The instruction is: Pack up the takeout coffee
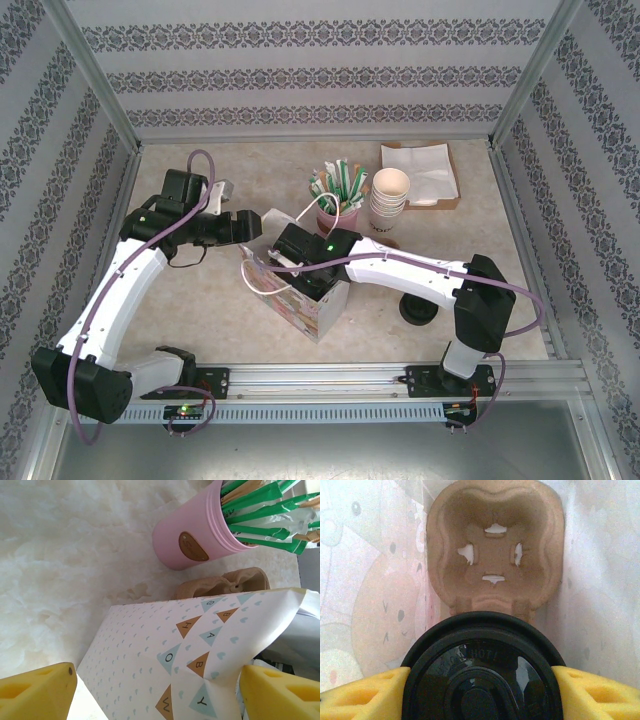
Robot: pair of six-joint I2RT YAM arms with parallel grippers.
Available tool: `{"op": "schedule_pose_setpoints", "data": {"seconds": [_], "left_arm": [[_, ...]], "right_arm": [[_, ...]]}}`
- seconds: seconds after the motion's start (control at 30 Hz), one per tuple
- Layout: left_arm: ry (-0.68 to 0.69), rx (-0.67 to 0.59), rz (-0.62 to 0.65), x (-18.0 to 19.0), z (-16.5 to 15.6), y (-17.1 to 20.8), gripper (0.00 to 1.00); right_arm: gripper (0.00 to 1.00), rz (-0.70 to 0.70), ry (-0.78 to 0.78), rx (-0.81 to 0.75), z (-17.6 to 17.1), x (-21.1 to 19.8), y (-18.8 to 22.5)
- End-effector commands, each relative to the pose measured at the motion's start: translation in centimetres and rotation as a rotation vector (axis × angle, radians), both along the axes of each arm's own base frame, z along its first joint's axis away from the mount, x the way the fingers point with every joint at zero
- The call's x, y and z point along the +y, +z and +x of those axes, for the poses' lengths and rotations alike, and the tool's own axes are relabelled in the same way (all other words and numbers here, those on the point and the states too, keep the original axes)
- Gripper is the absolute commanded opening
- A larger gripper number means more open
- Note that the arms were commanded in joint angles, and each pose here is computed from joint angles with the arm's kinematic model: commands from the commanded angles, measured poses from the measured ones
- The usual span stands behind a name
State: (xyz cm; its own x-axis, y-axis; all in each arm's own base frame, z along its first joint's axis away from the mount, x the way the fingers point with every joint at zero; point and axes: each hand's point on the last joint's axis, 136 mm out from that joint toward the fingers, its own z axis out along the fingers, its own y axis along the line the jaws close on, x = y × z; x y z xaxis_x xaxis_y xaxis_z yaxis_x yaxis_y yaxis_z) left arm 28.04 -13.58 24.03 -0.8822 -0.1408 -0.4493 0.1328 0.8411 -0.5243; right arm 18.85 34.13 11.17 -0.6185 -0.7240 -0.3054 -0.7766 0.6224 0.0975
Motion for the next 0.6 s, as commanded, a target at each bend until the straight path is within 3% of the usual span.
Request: {"op": "schedule_pose_setpoints", "data": {"seconds": [0.0, 0.2, 0.57], "left_arm": [[0.004, 0.016, 0.020, 0.0, -0.5, 0.2, 0.85], [0.002, 0.013, 0.025, 0.0, -0.5, 0.3, 0.85], [0.003, 0.008, 0.028, 0.0, -0.8, 0.5, 0.85]], "right_arm": [[0.52, -0.530, -0.004, 0.390, -9.0, -10.4, -12.0], [0.53, -0.476, -0.010, 0.387, -9.1, -9.2, -11.6], [0.60, -0.269, -0.083, 0.214, -4.9, -5.7, -5.3]]}}
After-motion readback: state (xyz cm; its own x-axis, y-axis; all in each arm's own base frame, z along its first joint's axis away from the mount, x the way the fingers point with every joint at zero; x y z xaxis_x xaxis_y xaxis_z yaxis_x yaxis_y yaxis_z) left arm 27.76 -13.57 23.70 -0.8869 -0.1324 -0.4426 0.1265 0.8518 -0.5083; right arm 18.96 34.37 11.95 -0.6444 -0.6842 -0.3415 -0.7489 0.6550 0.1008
